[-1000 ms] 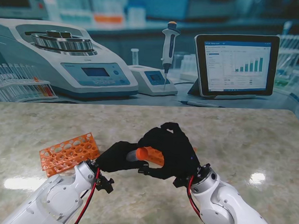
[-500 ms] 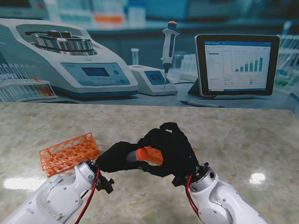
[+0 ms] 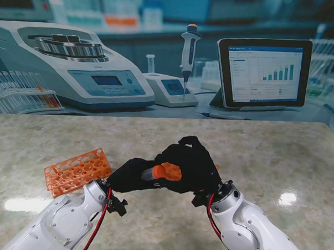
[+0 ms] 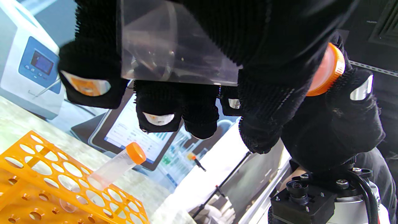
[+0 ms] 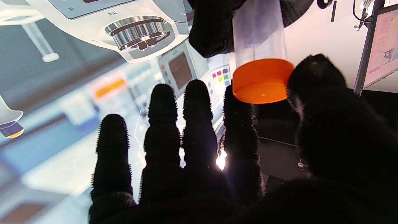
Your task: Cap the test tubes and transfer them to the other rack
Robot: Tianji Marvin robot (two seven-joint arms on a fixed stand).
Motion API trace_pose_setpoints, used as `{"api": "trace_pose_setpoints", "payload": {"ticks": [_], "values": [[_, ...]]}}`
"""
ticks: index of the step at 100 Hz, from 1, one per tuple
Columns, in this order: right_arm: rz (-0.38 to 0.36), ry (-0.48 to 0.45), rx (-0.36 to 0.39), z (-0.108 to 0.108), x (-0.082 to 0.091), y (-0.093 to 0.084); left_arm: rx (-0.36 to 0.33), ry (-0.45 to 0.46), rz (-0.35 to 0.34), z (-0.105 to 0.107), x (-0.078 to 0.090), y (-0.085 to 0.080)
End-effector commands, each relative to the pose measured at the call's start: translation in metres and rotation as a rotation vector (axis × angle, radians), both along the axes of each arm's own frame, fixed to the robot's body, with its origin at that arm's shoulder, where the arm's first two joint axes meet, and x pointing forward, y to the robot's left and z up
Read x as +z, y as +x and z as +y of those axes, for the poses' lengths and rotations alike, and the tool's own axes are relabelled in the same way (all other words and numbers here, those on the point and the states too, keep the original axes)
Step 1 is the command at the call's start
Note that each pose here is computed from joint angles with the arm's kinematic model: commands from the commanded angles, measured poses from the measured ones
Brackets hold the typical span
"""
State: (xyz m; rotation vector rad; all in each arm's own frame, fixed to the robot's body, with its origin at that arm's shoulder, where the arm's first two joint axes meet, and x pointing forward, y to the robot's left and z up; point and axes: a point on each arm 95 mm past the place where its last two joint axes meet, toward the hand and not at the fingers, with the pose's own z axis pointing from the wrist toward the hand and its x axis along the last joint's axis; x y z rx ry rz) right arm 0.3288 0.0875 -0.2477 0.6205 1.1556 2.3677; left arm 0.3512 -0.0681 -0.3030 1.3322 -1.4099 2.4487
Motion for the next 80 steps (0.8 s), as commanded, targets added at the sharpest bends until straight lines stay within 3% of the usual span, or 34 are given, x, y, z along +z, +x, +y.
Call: {"api": "trace_pose_setpoints", "payload": {"ticks": [1, 80], "values": [[0.013, 0.001, -0.004, 0.0016, -0.0033, -0.001, -0.004, -0.003, -0.001, -0.0016, 0.0019, -0.0007], [0.063, 0.016, 0.016, 0.0059, -0.0063, 0.0056, -0.016, -0.009, -0.008, -0.0029, 0.0022, -0.0022]]}}
